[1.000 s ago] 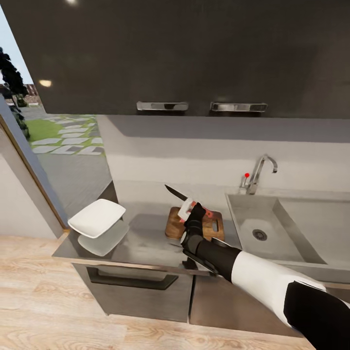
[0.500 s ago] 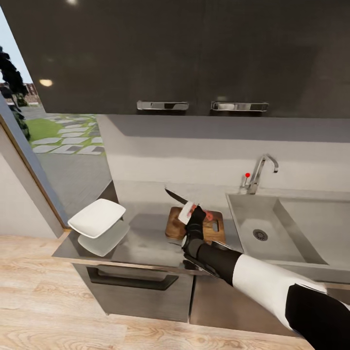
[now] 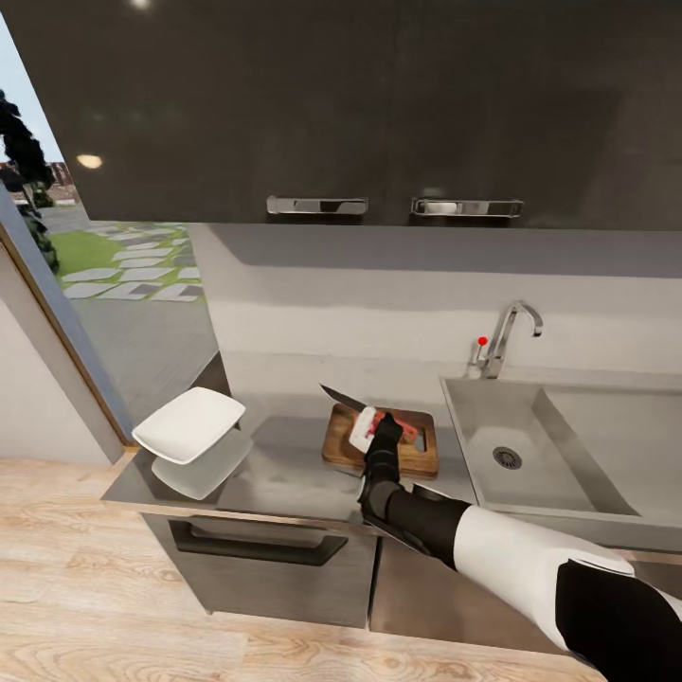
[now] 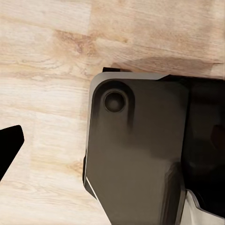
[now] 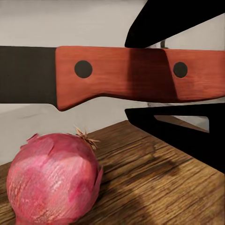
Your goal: In the kitchen, take the Vidalia onion out of the sink, dice it on the chopping board with the paring knife, put the diced onion into the bowl on the countertop, then place both the paring knife and the chopping board into the sink.
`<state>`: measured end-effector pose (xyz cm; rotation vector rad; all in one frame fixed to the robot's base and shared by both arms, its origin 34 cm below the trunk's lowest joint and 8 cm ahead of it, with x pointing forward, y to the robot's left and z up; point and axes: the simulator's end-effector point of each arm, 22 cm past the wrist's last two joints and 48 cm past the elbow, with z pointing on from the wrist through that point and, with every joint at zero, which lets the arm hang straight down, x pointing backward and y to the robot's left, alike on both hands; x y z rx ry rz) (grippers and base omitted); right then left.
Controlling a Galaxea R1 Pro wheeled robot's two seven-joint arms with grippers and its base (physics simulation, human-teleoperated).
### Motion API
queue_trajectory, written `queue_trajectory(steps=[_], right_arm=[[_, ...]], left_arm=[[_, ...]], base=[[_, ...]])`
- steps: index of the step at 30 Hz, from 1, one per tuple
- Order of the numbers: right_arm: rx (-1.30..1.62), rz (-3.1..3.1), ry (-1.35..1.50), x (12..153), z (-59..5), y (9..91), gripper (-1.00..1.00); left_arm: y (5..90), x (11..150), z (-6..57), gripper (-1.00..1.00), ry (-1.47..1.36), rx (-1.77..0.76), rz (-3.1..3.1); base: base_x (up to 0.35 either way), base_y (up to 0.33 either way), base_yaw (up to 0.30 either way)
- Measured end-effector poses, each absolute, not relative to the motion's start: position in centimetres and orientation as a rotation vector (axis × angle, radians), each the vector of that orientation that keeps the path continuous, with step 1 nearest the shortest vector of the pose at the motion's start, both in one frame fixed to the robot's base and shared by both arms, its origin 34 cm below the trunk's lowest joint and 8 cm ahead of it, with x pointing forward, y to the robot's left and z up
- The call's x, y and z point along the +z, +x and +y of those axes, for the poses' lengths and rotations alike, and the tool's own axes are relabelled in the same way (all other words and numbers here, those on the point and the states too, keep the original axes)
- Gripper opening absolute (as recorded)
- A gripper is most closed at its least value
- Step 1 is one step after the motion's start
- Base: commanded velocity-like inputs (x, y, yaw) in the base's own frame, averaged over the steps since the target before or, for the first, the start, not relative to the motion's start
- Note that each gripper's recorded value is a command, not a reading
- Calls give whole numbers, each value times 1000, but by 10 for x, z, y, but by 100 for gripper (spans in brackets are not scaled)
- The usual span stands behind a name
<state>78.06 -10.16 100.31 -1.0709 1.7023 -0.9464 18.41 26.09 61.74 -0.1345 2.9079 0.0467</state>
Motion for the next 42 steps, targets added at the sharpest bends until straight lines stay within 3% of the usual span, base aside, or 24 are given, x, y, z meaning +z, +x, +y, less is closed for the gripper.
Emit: queue_trajectory(steps=[32,42], right_arm=[[-918,1706,-1031,985,-126,790,-100],[-878,1690,-1053,979,-87,772,-100]], left_arm=[[184,617,261,100,-134,46,2908],[184,617,262,100,-135,48,2907]], base=[[0,0,0],[0,0,0]])
